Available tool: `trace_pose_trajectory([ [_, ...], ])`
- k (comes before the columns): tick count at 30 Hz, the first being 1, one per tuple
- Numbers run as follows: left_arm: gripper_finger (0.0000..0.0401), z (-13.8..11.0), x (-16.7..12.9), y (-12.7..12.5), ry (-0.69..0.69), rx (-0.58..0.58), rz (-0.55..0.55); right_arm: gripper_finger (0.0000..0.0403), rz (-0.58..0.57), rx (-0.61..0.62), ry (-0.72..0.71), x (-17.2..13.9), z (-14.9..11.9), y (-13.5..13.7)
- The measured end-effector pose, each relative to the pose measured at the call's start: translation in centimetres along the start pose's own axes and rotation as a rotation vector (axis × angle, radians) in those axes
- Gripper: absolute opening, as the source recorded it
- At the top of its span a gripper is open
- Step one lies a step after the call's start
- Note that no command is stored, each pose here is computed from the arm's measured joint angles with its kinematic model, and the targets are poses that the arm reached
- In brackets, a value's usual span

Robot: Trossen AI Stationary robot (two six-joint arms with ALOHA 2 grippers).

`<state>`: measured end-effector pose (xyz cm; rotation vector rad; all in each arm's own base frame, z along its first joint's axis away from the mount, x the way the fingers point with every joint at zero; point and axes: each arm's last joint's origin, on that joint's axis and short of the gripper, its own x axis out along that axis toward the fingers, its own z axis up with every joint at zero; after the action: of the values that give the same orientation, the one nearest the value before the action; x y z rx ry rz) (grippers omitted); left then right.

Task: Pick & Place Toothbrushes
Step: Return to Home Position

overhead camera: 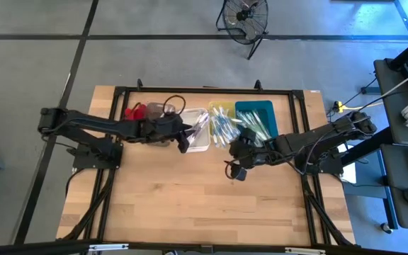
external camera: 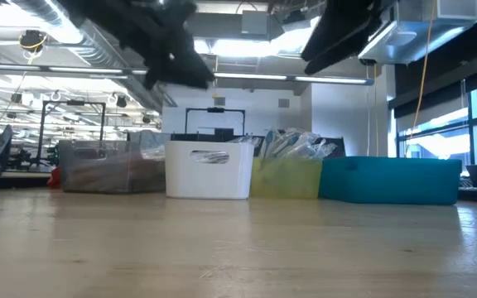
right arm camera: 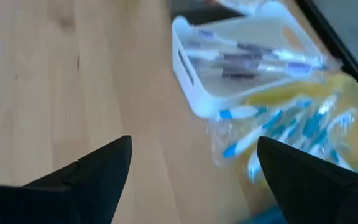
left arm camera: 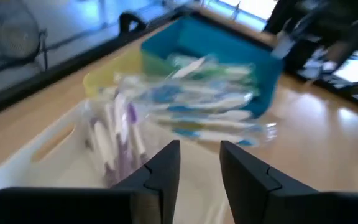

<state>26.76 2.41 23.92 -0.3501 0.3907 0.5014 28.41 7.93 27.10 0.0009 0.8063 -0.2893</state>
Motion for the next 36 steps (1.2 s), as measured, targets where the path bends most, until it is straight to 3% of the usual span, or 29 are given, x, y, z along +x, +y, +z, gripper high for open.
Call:
trace_pose_trajectory([
  [9,0.0088,-1.3,-4.0,-2.5,-0.008,0.117,0.042,0.0352,-0.011,0.019,-0.096,0.5,0.3,0.2],
  [14,0.007,-2.4,-5.3,-4.1,-0.013,0.172,0.016,0.0331,0.166,0.014,-0.094,0.6,0.9,0.5],
  [17,0.0053,-3.1,-6.0,-4.9,-0.007,0.208,0.003,0.0294,0.277,0.024,-0.105,0.5,1.3,0.7],
  [20,0.0029,-3.7,-6.9,-5.2,0.007,0.246,-0.004,0.023,0.368,-0.013,-0.129,0.4,1.6,1.0],
  [26,0.0004,-4.2,-8.9,-5.3,0.009,0.256,-0.007,0.003,0.439,-0.114,-0.17,0.2,1.9,1.3],
  [31,0.0001,-3.9,-11.3,-4.7,-0.003,0.32,-0.038,0.0016,0.429,-0.134,-0.166,-0.4,2.3,1.1],
  [36,0.0003,-3.3,-14.3,-2.5,-0.035,0.307,-0.006,0.0009,0.42,-0.198,-0.143,-3.2,2.5,-0.1],
])
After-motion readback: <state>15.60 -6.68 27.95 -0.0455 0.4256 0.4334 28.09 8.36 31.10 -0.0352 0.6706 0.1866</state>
